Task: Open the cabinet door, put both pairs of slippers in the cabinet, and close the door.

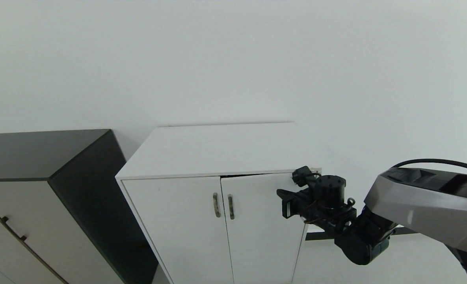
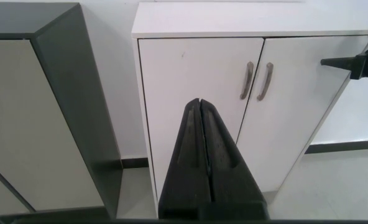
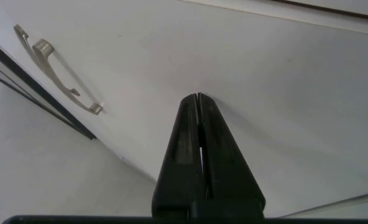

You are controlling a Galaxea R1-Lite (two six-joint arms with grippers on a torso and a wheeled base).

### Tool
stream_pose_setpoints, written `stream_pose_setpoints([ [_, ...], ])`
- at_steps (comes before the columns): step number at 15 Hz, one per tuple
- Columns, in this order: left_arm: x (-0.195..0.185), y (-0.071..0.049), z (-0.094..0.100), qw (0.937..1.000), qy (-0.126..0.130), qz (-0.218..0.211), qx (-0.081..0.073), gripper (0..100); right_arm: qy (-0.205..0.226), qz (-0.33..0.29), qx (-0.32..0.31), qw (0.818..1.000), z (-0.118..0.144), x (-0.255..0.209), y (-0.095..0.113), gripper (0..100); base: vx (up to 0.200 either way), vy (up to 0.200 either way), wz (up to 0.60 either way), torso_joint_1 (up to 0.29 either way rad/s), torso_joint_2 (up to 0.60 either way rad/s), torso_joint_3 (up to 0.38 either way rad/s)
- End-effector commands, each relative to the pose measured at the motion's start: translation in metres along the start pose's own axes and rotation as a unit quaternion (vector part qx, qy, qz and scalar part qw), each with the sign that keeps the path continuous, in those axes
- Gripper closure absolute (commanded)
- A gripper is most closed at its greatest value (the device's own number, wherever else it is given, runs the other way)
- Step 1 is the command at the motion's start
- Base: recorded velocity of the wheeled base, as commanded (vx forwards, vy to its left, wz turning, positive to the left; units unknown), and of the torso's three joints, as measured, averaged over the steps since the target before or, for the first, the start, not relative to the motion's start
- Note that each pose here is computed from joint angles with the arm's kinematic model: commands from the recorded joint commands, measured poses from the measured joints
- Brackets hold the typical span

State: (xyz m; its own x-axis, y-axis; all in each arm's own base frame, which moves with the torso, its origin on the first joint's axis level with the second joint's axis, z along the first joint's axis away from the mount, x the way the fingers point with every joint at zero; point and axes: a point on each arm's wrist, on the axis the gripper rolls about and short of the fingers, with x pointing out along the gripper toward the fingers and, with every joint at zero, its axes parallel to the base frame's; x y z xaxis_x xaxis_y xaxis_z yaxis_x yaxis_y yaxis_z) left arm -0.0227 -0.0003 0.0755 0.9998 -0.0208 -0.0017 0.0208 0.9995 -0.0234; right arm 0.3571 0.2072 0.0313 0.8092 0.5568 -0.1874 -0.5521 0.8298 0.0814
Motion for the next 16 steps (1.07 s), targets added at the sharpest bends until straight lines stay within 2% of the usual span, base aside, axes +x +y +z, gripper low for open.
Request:
stream_pose_setpoints([
  [1, 0.0, 0.0, 0.0, 1.0, 0.0, 0.0, -0.001, 100, -0.002, -0.002, 0.0, 1.0, 0.001, 0.0, -0.002, 100, 0.0, 0.0, 0.0, 0.0, 0.0, 0.0],
  [12, 0.0, 0.0, 0.0, 1.0, 0.0, 0.0, 0.0, 100, -0.005, -0.017, 0.003, 1.0, 0.001, 0.003, -0.015, 100, 0.0, 0.0, 0.0, 0.0, 0.0, 0.0],
  [16, 0.0, 0.0, 0.0, 1.0, 0.0, 0.0, -0.001, 100, -0.031, -0.017, 0.001, 0.999, 0.019, -0.01, -0.013, 100, 0.0, 0.0, 0.0, 0.0, 0.0, 0.0],
])
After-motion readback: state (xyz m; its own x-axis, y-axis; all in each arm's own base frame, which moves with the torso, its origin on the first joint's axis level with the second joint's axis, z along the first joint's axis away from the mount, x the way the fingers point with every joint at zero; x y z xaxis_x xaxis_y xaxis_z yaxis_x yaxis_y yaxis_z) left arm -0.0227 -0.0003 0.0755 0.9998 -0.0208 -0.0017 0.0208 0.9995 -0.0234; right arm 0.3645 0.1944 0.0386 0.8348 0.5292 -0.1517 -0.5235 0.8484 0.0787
